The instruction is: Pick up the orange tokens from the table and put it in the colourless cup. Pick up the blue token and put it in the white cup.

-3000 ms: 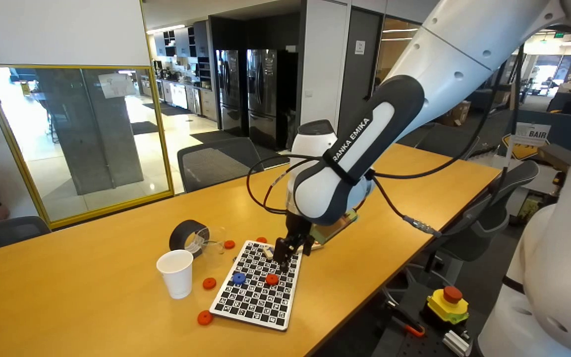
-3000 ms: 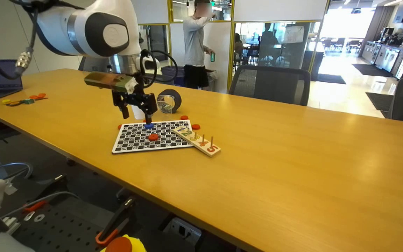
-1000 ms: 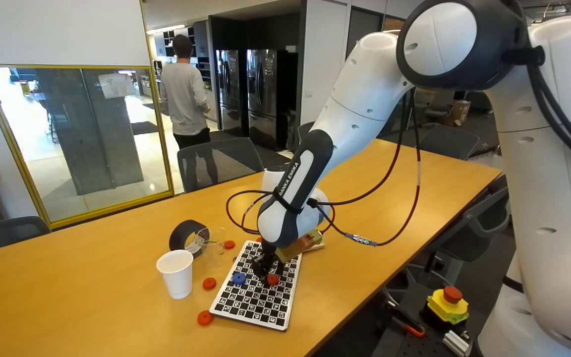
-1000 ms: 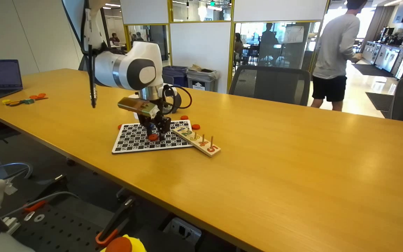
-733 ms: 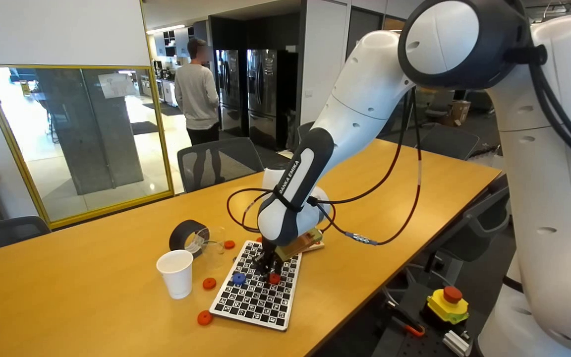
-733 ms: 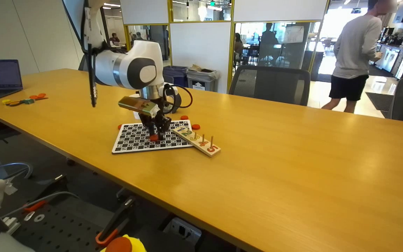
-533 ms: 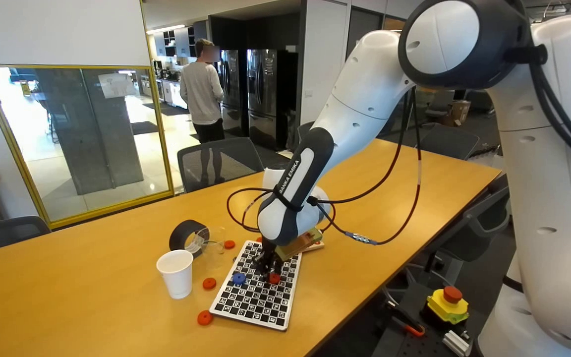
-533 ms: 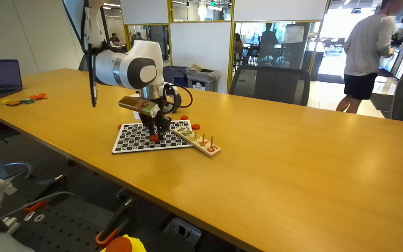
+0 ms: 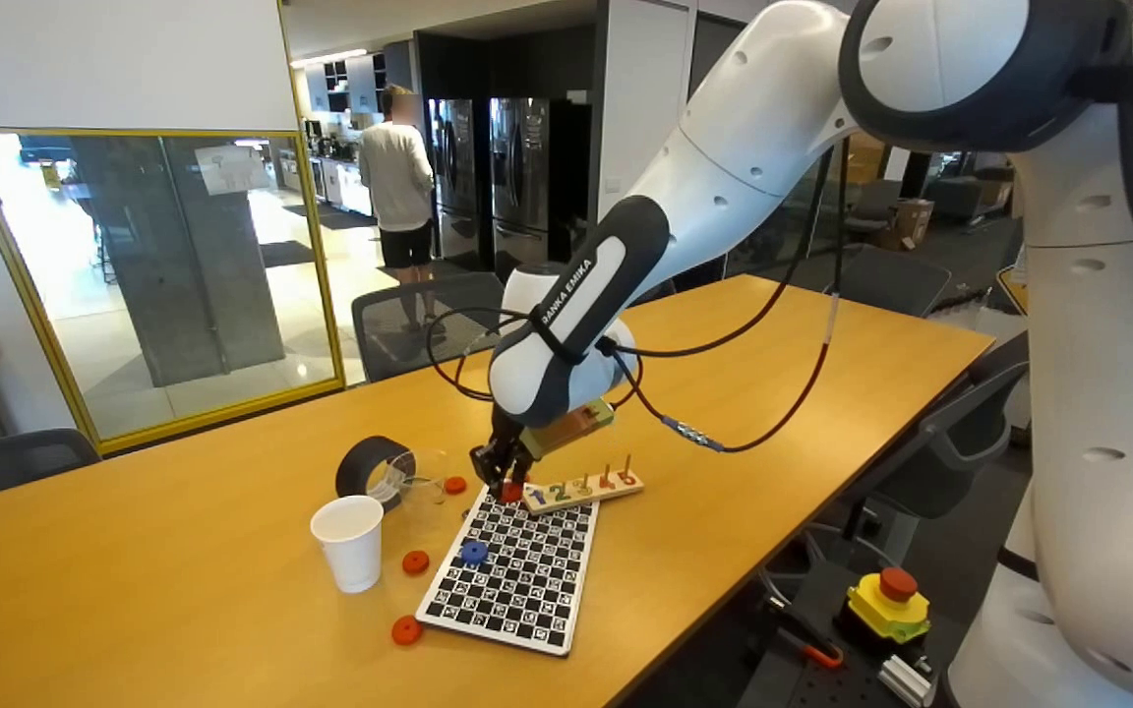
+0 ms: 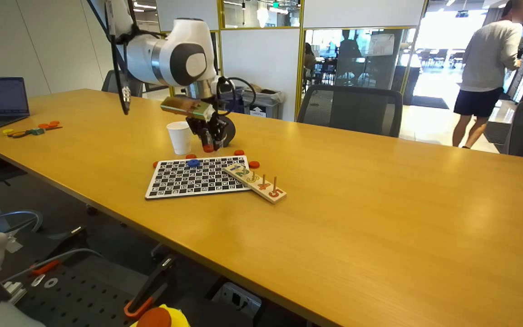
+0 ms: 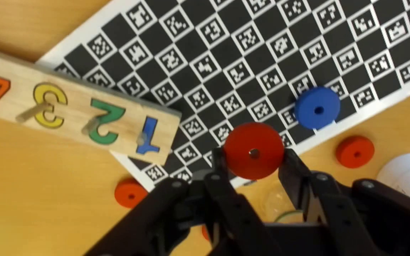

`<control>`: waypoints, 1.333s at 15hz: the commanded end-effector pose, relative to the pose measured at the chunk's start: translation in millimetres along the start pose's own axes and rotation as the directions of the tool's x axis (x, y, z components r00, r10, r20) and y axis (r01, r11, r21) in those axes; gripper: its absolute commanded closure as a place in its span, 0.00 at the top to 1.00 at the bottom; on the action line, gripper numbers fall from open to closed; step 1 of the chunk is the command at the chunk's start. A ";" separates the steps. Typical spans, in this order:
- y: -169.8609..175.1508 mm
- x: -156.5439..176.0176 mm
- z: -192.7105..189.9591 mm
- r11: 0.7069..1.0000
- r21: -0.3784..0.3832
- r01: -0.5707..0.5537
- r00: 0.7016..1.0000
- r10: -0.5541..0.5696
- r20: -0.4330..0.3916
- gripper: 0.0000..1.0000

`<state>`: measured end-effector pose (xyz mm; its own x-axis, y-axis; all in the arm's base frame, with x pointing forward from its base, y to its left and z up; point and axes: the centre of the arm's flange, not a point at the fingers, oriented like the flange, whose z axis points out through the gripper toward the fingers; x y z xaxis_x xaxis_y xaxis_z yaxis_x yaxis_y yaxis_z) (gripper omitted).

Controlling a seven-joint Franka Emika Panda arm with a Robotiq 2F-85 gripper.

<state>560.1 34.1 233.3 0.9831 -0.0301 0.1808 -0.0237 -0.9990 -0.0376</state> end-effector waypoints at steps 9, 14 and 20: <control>-36.0 109.3 -49.5 0.976 0.043 0.216 0.975 -0.213 -0.060 0.18; -52.4 130.2 -21.7 0.955 0.072 0.288 0.958 -0.287 -0.028 0.18; -50.8 147.3 -1.1 0.949 0.081 0.303 0.952 -0.306 0.020 0.18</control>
<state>680.9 81.7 261.1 0.9512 0.2567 0.1713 0.2686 -0.9620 -0.0499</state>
